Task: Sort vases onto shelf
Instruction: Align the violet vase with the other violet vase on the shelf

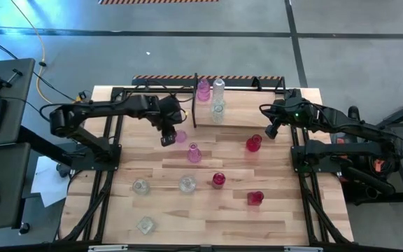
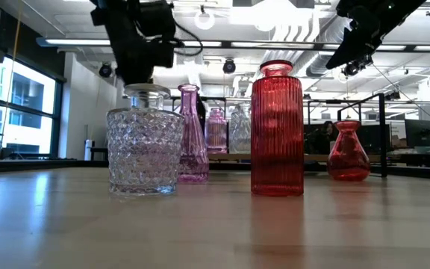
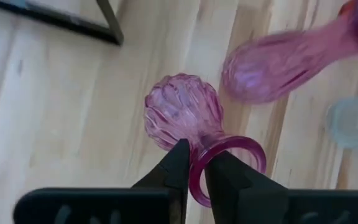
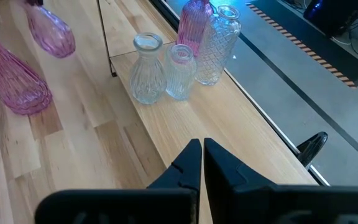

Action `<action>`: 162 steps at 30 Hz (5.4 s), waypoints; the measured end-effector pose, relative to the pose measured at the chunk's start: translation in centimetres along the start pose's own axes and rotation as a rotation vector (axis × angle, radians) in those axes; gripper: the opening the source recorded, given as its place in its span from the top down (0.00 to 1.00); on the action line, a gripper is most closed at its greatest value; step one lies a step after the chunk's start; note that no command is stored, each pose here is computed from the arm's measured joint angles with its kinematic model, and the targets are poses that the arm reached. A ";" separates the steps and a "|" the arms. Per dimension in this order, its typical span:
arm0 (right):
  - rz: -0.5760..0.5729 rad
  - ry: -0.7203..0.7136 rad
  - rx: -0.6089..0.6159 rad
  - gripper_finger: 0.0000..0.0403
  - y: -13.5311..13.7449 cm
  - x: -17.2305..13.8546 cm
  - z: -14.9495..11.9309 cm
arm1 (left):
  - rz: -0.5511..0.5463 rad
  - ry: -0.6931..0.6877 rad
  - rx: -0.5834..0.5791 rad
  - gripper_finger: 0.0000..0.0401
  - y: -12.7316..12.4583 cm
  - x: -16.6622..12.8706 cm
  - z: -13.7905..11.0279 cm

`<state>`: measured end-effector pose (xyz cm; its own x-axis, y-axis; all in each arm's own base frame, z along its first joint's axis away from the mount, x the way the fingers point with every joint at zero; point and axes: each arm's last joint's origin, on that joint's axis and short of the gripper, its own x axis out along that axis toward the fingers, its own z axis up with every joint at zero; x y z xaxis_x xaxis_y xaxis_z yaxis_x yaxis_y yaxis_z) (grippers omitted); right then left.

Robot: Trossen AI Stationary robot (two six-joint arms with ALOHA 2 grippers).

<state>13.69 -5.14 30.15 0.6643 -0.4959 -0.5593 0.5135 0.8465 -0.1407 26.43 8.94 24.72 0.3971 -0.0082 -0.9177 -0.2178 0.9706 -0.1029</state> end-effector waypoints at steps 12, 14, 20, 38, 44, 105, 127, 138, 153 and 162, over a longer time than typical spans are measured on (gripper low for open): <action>0.001 0.000 0.006 1.00 0.0 0.0 0.0 | 0.018 -0.114 0.028 0.95 -0.6 -6.3 3.4; 0.001 0.000 0.006 1.00 0.0 0.0 0.0 | 0.047 -0.129 0.040 0.94 -0.7 -7.4 3.8; 0.001 -0.006 0.006 1.00 0.0 0.0 0.1 | 0.094 -0.192 0.074 0.96 -0.9 -10.2 4.9; 0.004 -0.013 0.008 1.00 0.0 0.0 0.1 | 0.132 -0.166 0.171 0.96 1.2 -11.4 12.3; 0.003 -0.012 0.008 1.00 0.0 0.0 0.1 | 0.128 -0.065 0.182 0.96 2.4 -9.5 14.0; 0.001 0.038 -0.014 1.00 0.5 2.1 -2.5 | 0.028 0.095 0.062 0.96 9.1 0.2 15.5; -0.002 0.038 -0.022 1.00 0.5 2.1 -2.5 | -0.047 0.102 -0.012 0.96 9.4 0.9 15.4; 0.002 0.039 -0.031 1.00 0.5 2.1 -2.5 | -0.024 0.120 -0.029 0.96 9.4 1.0 15.3; 0.002 0.039 -0.032 1.00 0.5 2.1 -2.5 | -0.016 0.106 -0.026 0.87 9.2 1.1 15.5; 0.001 0.039 -0.032 1.00 0.5 2.1 -2.5 | -0.004 0.091 -0.023 0.86 9.3 1.2 15.7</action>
<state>14.02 -5.27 26.89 0.6433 -0.4873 -0.5905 0.4946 0.8532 -0.1654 38.83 21.71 28.71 0.3158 -0.0344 -0.9482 -0.2377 0.9646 -0.1142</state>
